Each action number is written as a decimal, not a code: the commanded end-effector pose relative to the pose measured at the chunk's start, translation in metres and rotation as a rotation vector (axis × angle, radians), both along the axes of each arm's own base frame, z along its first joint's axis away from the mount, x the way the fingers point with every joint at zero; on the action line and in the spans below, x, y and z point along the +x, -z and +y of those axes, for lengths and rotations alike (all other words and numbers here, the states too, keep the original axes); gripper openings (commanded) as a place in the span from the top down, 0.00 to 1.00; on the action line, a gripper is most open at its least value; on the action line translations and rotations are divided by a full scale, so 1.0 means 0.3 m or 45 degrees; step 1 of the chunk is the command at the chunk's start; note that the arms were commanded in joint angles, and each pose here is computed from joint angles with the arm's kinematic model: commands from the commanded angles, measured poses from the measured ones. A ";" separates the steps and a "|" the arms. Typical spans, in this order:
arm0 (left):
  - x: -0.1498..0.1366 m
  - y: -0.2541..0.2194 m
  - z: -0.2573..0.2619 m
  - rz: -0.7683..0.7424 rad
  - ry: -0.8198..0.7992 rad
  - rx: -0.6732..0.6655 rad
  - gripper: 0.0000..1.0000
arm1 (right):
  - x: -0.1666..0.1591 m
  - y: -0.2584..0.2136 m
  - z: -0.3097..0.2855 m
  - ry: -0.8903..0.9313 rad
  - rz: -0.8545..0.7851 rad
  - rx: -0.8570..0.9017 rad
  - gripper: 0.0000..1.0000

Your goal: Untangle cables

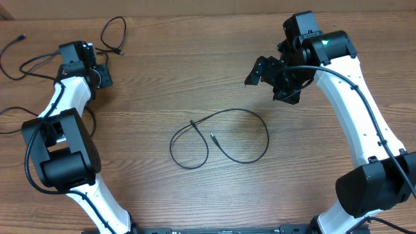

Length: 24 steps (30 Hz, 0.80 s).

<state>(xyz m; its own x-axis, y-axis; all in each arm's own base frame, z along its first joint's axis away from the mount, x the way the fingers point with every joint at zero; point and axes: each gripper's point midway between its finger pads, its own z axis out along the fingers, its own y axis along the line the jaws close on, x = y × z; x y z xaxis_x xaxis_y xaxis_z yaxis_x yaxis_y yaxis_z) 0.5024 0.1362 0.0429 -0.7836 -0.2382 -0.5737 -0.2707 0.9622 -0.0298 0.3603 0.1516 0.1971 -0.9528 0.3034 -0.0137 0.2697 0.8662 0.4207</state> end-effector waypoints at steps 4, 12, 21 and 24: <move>-0.016 0.049 0.004 0.057 0.029 -0.024 0.96 | -0.004 -0.012 -0.003 0.002 -0.011 0.000 0.12; -0.065 -0.057 -0.010 0.063 -0.021 -0.066 0.96 | -0.003 -0.012 -0.003 0.002 -0.012 0.000 0.11; -0.152 -0.259 -0.002 -0.021 -0.372 -0.249 0.80 | 0.000 -0.013 -0.003 0.001 -0.018 0.001 0.11; -0.173 -0.252 -0.005 0.012 -0.378 -0.249 0.78 | -0.010 -0.010 -0.005 -0.004 -0.004 -0.004 0.11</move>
